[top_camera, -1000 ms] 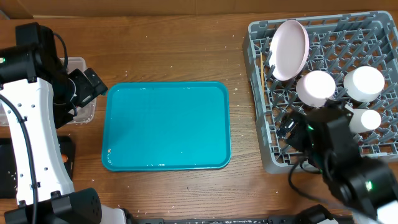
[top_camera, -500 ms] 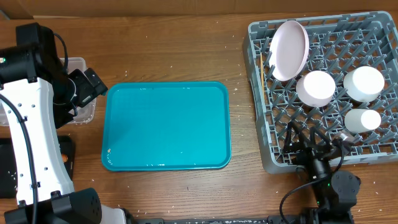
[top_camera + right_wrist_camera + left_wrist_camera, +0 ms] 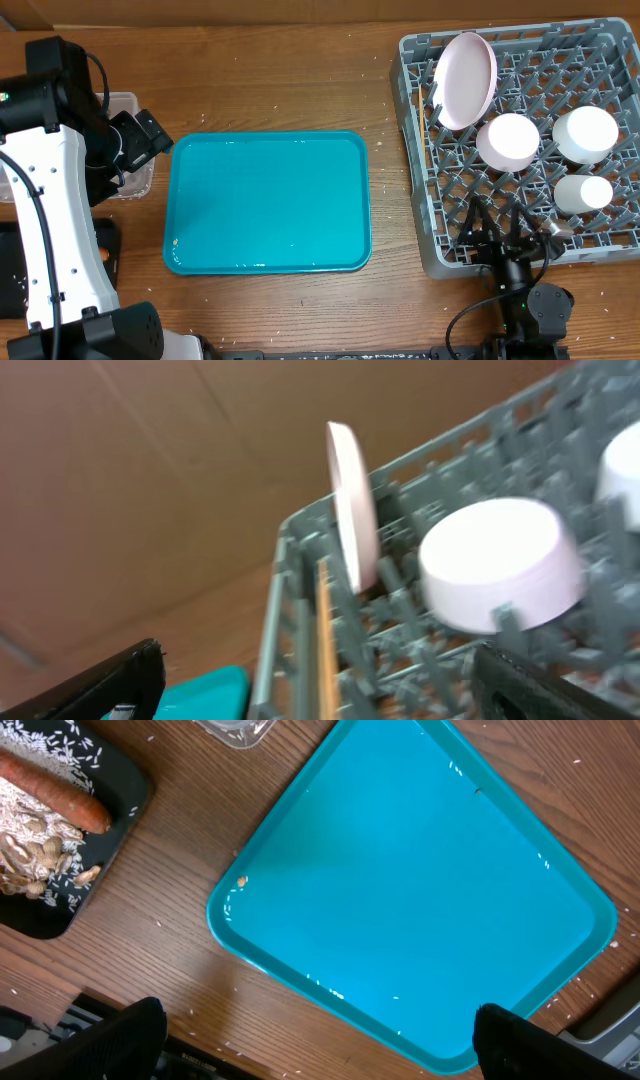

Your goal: Sort waste into correct bins and load items into the dishwasher

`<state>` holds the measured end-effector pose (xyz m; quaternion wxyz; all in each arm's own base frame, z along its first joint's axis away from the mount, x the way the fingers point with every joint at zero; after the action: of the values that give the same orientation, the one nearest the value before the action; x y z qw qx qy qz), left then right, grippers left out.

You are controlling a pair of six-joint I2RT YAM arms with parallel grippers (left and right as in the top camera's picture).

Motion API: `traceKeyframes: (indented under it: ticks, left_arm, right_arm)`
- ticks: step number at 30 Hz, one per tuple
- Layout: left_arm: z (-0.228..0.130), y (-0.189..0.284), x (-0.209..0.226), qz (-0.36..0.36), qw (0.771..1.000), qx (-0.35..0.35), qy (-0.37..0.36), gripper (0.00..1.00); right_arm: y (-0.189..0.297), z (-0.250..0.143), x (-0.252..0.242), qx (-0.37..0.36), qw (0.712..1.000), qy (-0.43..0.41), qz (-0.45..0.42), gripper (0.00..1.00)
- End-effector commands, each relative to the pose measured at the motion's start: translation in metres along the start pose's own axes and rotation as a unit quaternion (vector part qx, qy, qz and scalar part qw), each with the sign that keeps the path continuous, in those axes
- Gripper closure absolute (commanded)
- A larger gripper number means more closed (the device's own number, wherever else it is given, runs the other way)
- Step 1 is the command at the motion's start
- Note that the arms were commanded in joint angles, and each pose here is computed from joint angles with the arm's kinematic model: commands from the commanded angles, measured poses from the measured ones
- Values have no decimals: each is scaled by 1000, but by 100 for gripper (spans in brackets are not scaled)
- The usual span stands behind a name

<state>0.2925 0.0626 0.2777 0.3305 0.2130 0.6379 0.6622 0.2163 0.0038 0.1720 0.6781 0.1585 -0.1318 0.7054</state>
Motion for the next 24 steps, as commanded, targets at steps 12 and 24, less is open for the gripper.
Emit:
traceKeyframes:
  ticks: [12, 24]
  left_arm:
    - [1, 0, 1, 1, 1000, 0, 6, 0]
    - [1, 0, 1, 1, 1000, 0, 6, 0]
  right_arm:
    - [0, 3, -9, -10, 983, 181, -31, 0]
    - [0, 2, -9, -10, 983, 181, -31, 0]
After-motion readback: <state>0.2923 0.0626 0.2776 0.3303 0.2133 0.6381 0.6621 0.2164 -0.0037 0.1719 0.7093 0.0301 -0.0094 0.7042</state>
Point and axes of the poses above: each gripper's point midway between its finger pads, its own y axis back along the fingers, its own x axis along the line the jaws close on, z = x × y, the point moved 3 cm from there along y, back along the fingers, and after that the axes turned 4 degrees about y, right-handed, at the moved point
